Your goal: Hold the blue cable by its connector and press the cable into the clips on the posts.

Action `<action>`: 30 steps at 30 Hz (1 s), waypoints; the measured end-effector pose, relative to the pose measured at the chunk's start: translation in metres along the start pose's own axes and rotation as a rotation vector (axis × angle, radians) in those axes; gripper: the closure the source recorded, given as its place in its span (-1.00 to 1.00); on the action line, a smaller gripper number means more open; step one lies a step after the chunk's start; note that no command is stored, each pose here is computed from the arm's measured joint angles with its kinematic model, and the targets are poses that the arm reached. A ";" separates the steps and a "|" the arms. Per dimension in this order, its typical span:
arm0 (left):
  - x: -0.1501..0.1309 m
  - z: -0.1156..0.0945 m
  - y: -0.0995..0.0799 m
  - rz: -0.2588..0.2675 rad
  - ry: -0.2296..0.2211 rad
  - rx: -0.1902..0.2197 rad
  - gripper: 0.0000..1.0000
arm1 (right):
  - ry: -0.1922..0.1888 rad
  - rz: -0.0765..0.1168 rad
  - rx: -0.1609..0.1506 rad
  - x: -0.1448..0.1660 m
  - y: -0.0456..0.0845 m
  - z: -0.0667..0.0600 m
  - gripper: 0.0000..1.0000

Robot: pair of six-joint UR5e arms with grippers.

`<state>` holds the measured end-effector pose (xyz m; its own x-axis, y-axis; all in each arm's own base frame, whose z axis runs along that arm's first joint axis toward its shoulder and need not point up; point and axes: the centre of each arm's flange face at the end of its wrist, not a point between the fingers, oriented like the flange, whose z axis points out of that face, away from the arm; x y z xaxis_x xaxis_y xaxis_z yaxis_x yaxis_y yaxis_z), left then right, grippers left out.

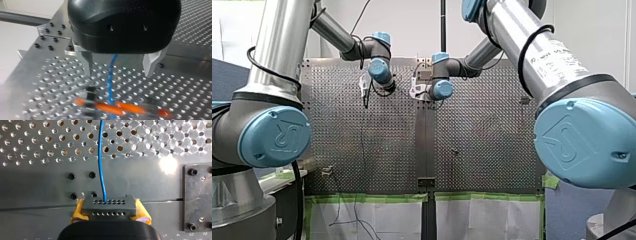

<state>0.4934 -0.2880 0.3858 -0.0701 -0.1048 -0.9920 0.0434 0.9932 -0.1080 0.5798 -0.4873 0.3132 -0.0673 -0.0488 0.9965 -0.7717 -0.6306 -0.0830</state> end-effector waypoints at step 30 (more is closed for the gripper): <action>-0.012 0.018 -0.001 0.124 -0.001 -0.088 -1.00 | -0.002 0.000 0.002 0.000 -0.001 0.000 1.00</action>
<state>0.5121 -0.2891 0.3970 -0.0690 0.0187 -0.9974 -0.0359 0.9991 0.0212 0.5802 -0.4866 0.3129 -0.0661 -0.0503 0.9965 -0.7707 -0.6318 -0.0830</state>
